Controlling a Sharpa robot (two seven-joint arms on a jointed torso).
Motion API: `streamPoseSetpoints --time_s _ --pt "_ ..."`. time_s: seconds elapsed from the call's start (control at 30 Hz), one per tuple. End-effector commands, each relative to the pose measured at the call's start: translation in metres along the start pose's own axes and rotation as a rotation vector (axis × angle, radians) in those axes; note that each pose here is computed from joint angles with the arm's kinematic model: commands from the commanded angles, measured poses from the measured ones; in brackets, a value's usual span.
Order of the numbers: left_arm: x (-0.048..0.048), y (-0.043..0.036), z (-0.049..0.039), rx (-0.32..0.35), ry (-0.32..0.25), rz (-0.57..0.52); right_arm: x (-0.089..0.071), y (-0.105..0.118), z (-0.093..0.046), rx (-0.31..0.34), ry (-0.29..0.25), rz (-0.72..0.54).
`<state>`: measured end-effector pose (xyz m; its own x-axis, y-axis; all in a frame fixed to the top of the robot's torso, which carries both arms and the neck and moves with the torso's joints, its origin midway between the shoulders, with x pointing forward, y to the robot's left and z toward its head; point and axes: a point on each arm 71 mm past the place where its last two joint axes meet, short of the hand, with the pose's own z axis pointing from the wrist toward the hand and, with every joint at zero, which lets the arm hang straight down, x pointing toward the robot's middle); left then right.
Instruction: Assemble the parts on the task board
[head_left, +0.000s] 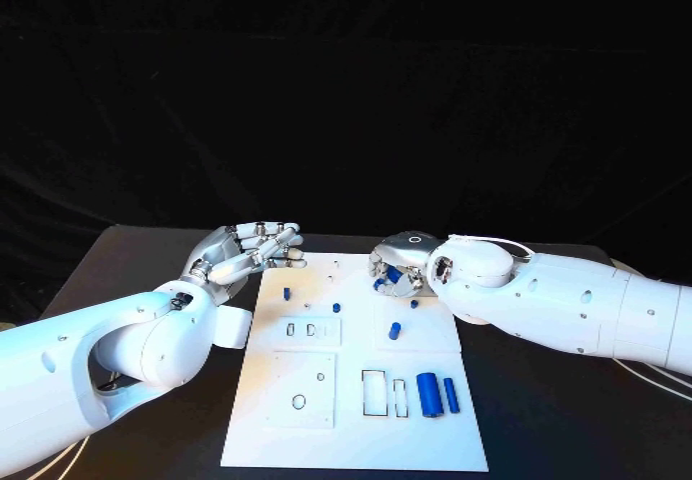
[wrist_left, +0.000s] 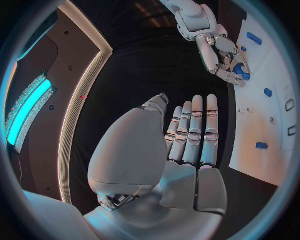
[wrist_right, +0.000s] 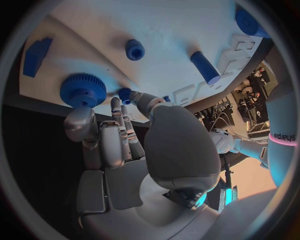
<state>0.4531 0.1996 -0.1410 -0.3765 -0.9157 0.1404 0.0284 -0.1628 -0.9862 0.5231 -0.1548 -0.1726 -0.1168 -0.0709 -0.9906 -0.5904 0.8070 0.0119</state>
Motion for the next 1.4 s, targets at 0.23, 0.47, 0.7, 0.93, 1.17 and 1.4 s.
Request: streamPoseSetpoints --time_s 0.23,0.47,0.7,0.93,1.17,1.4 --pt "0.0004 -0.0017 0.0002 -0.002 0.017 -0.01 0.001 0.002 0.0 -0.01 -0.007 -0.013" --pt "-0.0002 -0.0015 0.0 -0.006 0.017 -0.01 -0.002 0.004 -0.001 -0.016 -0.05 -0.01" --pt "-0.0011 -0.0013 0.0001 -0.009 0.015 -0.009 -0.007 0.007 -0.001 -0.021 -0.119 0.0" --pt "-0.0016 -0.0011 0.0003 -0.011 0.014 -0.009 -0.016 0.015 0.002 -0.024 -0.205 0.022" --pt "-0.0002 -0.0008 0.0008 -0.011 0.018 -0.01 -0.023 0.018 0.014 -0.022 -0.269 0.068" --pt "0.0018 -0.0005 0.0013 -0.012 0.024 -0.013 -0.025 0.023 0.029 -0.032 -0.268 0.083"
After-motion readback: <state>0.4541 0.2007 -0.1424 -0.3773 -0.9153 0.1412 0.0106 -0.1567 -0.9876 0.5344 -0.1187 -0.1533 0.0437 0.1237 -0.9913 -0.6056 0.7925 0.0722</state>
